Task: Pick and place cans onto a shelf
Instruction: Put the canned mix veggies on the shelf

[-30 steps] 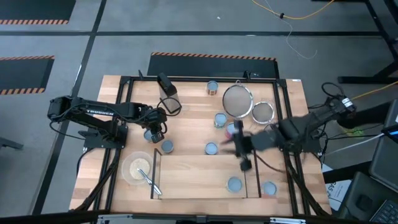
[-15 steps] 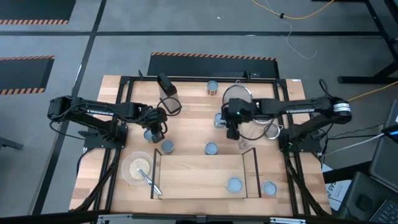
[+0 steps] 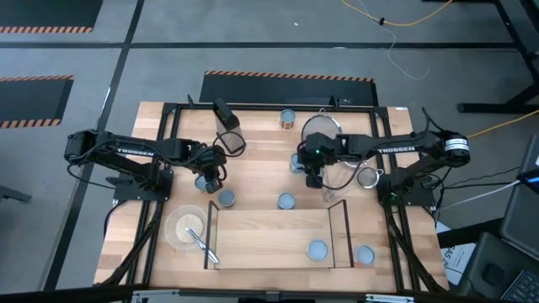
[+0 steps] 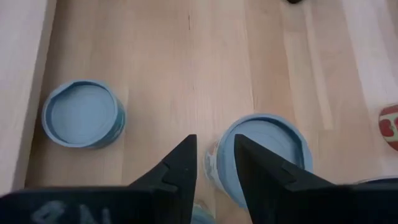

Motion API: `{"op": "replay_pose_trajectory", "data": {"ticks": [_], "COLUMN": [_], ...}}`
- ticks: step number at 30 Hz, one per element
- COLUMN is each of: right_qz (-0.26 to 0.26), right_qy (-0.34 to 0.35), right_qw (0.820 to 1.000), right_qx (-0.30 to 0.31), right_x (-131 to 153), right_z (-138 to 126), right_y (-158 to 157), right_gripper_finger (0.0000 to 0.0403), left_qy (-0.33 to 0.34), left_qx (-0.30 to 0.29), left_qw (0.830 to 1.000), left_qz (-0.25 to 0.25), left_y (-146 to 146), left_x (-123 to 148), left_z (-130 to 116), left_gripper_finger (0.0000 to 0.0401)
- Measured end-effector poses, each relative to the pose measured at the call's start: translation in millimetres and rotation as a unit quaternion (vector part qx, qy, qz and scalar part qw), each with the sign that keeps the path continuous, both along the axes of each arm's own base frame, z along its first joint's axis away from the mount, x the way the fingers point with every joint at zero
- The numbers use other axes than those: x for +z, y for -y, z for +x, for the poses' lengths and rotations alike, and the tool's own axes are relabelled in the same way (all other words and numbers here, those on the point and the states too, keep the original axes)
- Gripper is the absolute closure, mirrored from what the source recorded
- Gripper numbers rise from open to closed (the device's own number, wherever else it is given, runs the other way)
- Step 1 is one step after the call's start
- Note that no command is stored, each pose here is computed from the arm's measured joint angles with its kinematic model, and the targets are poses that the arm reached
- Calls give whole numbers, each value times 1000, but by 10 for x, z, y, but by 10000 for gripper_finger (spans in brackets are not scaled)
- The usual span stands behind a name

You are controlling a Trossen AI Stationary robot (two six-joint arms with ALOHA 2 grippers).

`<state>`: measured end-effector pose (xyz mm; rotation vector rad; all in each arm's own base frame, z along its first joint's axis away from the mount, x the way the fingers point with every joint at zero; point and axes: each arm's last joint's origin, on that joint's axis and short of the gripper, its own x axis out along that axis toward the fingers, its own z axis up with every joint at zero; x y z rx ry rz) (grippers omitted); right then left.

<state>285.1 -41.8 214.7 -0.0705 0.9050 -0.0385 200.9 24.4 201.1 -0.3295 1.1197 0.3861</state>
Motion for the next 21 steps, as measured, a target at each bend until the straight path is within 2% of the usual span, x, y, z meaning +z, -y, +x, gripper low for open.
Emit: {"op": "replay_pose_trajectory", "data": {"ticks": [11,21], "right_qz": [-1,-7], "right_qy": [-4,-4], "right_qw": [1000,1000], "right_qx": [-5,-9], "right_x": [-12,-307], "right_z": [-14,-125], "right_y": [35,20], "right_gripper_finger": [291,291], "left_qy": [0,0], "left_qx": [0,0], "left_qw": [1000,1000], "left_qz": [0,0], "left_y": [0,0], "left_x": [0,0], "left_z": [0,0], "left_gripper_finger": [331,331]}}
